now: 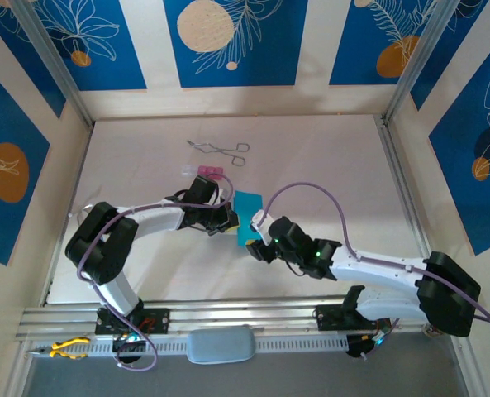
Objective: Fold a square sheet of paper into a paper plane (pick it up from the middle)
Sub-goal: Third fold the triangle at the center of the table.
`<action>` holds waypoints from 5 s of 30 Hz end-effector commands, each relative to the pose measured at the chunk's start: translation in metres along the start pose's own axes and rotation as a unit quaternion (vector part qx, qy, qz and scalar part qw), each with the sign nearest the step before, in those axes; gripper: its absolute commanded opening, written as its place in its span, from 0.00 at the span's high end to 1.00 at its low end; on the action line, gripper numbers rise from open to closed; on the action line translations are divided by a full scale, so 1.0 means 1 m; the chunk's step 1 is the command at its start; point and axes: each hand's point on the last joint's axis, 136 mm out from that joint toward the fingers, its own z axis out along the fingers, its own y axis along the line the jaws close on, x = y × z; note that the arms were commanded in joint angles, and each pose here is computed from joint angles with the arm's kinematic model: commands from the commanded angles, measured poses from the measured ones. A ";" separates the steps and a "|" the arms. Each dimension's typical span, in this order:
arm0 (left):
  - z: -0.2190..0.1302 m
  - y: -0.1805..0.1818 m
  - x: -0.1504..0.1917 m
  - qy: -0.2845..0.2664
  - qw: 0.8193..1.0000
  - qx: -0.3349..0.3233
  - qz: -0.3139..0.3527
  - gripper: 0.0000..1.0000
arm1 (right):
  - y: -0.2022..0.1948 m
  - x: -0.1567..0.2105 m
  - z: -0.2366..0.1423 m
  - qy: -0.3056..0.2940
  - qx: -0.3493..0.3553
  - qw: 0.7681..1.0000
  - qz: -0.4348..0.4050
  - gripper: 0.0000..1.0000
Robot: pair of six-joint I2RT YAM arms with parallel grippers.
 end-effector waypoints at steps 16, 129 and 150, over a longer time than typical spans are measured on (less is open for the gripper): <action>-0.004 -0.005 0.002 -0.009 1.000 0.014 -0.018 1.00 | 0.036 -0.002 0.039 -0.025 0.040 0.986 -0.160 0.47; 0.039 0.036 -0.062 0.082 0.984 -0.126 0.097 0.93 | -0.016 0.018 0.084 0.061 -0.070 0.987 0.134 0.99; 0.037 0.033 -0.063 0.071 0.986 -0.122 0.087 0.92 | -0.044 0.032 0.085 0.106 -0.034 0.976 0.186 0.99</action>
